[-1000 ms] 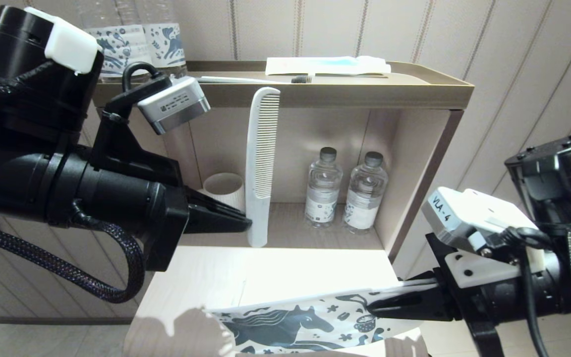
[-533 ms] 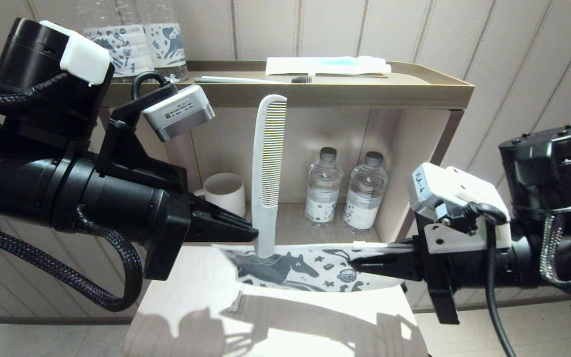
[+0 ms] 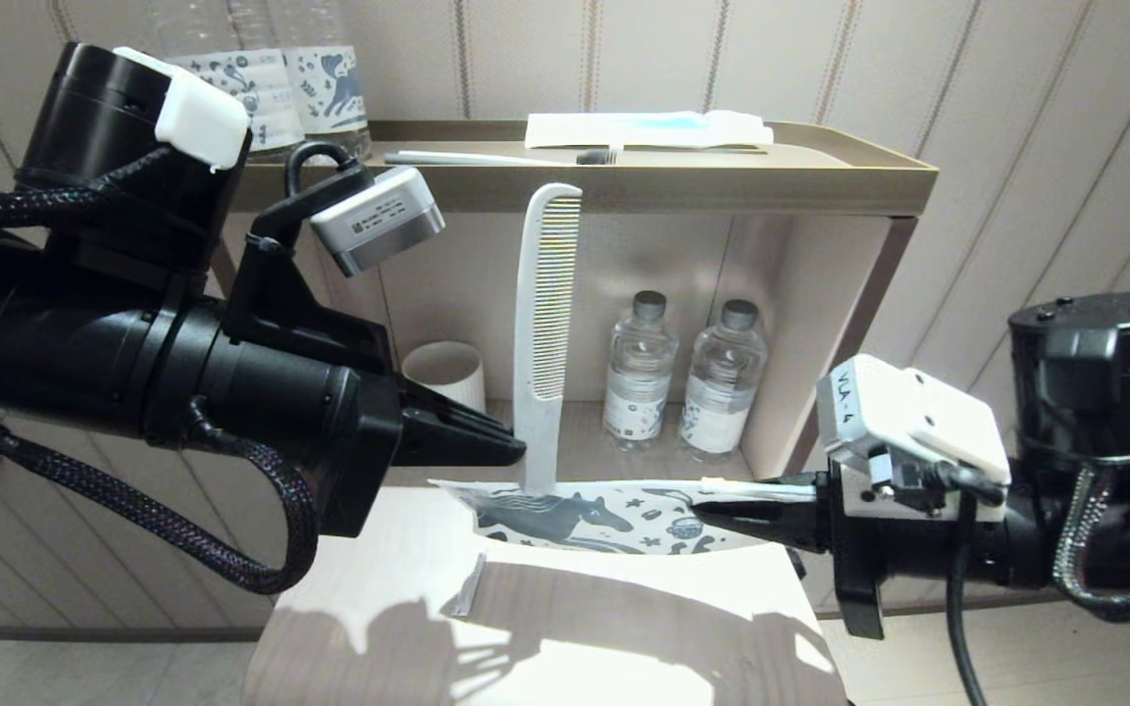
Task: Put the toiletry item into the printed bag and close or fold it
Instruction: Place the comb on the table
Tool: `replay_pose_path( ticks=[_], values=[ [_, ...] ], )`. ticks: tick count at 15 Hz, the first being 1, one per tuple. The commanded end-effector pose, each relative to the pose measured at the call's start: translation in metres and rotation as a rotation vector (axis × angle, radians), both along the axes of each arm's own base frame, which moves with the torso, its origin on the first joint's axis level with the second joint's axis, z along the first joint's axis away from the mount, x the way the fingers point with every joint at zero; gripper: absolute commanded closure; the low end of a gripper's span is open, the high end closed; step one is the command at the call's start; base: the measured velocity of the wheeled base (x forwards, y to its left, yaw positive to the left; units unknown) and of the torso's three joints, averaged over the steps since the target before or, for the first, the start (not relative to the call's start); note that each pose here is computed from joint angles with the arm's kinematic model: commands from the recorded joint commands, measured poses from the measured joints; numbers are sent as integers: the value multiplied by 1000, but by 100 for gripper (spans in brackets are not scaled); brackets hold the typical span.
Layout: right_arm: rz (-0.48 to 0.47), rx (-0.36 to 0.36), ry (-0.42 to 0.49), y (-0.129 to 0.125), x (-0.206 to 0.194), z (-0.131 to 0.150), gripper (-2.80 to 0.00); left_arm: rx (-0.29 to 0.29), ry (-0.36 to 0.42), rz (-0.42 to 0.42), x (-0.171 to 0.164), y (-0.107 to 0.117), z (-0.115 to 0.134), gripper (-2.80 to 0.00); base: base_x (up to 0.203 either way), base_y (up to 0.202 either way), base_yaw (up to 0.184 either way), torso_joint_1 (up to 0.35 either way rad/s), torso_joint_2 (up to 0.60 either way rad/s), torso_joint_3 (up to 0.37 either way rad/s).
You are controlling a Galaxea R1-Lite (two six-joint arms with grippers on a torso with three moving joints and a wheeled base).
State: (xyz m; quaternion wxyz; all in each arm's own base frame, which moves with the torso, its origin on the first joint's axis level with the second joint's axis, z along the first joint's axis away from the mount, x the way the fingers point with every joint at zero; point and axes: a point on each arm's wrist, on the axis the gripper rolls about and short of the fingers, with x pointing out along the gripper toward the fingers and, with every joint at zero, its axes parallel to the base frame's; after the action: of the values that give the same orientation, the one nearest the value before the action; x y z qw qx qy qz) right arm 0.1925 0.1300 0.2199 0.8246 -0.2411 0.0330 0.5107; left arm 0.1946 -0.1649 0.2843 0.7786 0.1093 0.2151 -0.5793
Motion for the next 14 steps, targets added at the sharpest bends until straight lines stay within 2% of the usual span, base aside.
replay_pose_path(
  ticks=[1, 7, 10, 14],
  values=[
    [-8, -11, -7, 1, 1, -7, 0, 3, 5, -7, 1, -2, -1, 0, 0, 0, 0, 0, 0, 0],
    [-2, -5, -10, 1, 1, -5, 0, 37, 27, -100, -11, -28, -12, 0, 0, 0, 0, 0, 0, 0],
    [-2, -33, 13, 3, 4, -18, 0, 39, 27, -96, -11, -27, -17, 0, 0, 0, 0, 0, 0, 0],
    [-12, 3, -38, 0, 5, -13, 0, 26, -7, -24, -13, -6, -17, 0, 0, 0, 0, 0, 0, 0]
  ],
)
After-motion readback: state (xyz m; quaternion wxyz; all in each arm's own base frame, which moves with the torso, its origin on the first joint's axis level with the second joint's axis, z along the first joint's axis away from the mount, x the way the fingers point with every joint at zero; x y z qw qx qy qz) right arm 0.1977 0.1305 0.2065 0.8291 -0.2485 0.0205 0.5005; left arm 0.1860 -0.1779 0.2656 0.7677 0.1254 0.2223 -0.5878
